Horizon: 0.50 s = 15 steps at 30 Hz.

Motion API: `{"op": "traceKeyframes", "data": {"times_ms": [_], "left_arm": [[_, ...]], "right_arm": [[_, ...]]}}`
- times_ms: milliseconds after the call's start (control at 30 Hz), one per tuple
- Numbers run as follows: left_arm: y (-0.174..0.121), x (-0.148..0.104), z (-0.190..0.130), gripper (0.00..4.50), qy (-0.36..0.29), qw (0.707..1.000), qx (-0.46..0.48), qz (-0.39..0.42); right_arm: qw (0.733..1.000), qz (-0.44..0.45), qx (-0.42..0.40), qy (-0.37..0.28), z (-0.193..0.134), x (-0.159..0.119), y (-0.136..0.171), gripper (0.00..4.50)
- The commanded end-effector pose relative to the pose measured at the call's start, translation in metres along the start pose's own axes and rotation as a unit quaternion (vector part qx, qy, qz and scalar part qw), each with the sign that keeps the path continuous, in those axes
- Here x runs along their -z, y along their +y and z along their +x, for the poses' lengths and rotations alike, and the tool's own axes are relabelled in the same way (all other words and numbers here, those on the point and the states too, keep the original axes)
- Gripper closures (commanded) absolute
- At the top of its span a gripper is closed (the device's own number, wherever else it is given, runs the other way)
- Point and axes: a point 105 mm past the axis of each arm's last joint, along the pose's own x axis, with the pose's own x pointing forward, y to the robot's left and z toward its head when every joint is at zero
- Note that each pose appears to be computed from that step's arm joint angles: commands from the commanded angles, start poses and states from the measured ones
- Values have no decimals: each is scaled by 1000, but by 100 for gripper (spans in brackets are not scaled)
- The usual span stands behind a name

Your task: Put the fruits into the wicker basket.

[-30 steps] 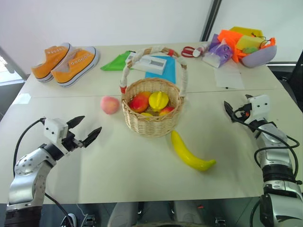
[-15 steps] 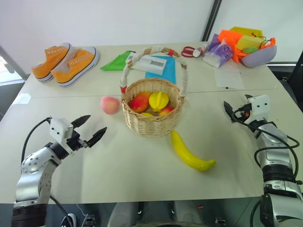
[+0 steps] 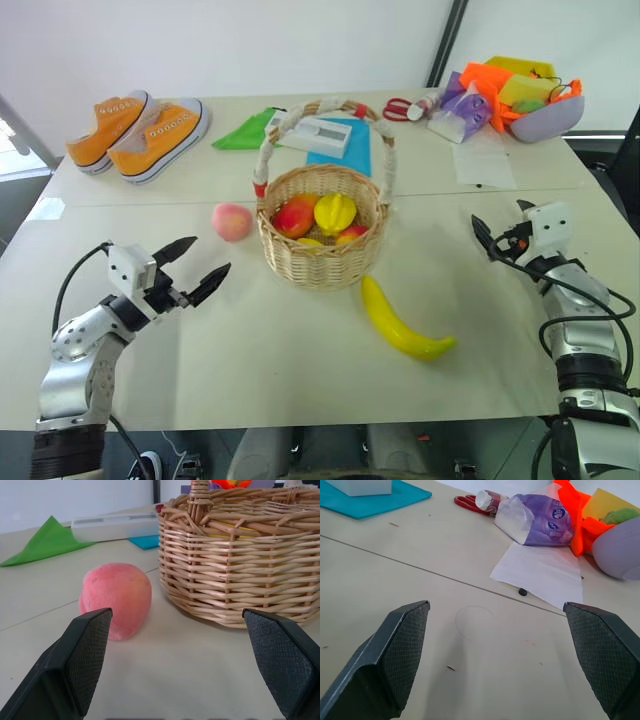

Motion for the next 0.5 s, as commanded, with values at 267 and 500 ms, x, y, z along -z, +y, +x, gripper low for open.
{"op": "traceKeyframes", "data": {"times_ms": [267,500], "left_arm": [[-14,-13,-1,0,-22,998,47,19],[-32,-31,-20,0,-10,986,165,25]], "right_arm": [[997,9,-69,-46,-6,-31,11,4],[913,79,-398,46,-72,-70,103,4]]}}
